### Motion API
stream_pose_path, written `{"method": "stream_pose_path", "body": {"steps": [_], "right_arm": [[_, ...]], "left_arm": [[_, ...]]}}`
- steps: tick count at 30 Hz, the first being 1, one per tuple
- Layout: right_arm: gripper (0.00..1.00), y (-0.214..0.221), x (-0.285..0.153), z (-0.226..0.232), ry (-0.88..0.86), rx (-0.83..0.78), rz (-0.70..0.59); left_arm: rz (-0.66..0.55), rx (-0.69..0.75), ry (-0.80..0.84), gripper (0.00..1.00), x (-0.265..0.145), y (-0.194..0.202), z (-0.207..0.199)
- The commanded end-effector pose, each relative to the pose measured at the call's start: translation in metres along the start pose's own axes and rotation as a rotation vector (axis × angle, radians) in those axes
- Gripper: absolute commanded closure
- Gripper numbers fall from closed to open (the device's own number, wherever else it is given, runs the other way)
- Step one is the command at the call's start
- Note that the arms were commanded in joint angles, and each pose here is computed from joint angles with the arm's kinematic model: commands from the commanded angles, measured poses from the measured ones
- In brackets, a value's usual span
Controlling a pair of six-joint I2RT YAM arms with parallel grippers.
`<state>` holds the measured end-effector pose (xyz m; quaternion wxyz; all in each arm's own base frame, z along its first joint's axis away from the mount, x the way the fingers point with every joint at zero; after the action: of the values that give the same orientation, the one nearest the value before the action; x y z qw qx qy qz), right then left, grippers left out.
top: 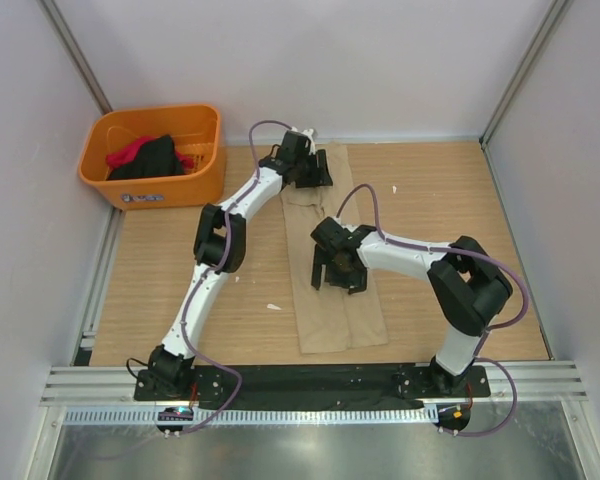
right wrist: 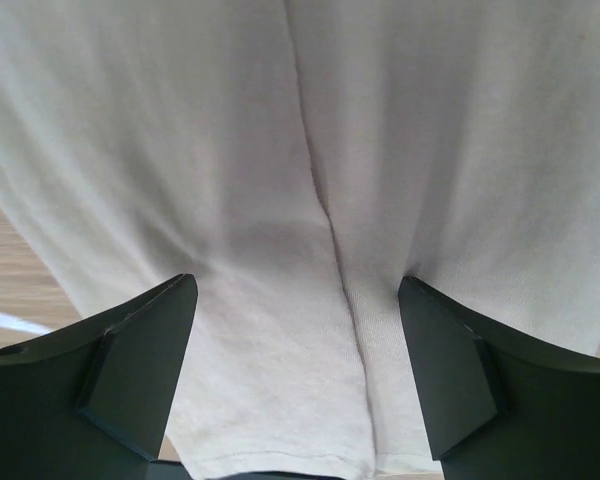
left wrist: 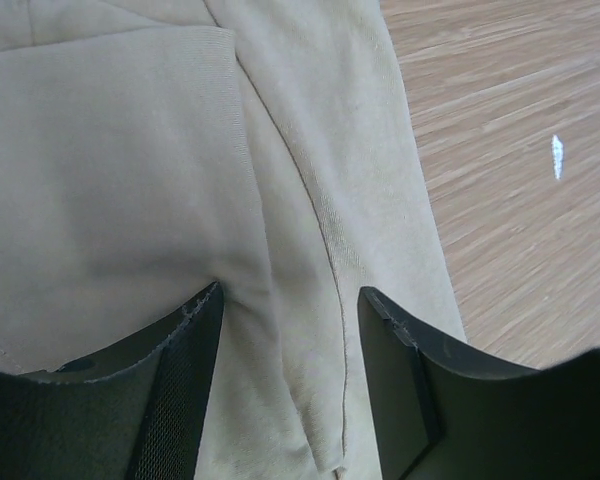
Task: Fold and stack the t-shirts
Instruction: Fold the tshirt
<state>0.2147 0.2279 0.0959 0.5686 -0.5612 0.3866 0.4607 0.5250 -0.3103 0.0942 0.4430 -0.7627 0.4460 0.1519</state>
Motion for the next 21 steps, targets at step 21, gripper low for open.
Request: {"method": "stream_pose_path", "body": {"steps": [21], "right_arm": [[0.15,-0.002,-0.082,-0.007,-0.214,0.020,-0.036]], "left_arm": [[-0.044,-0.006,0.132,0.35,-0.203,-0.051,-0.062]]}}
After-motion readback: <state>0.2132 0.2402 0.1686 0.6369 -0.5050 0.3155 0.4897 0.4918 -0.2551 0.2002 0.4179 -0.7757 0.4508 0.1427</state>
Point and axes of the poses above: each gripper's point midway between its finger pads, its own x axis out along the fingers, its own z axis along the line the jaws close on, y = z × x, the point moved 8 cm from there along -x, back along the fingers, and after that the axes turned 9 degrees about -x, right-handed, at the moved point
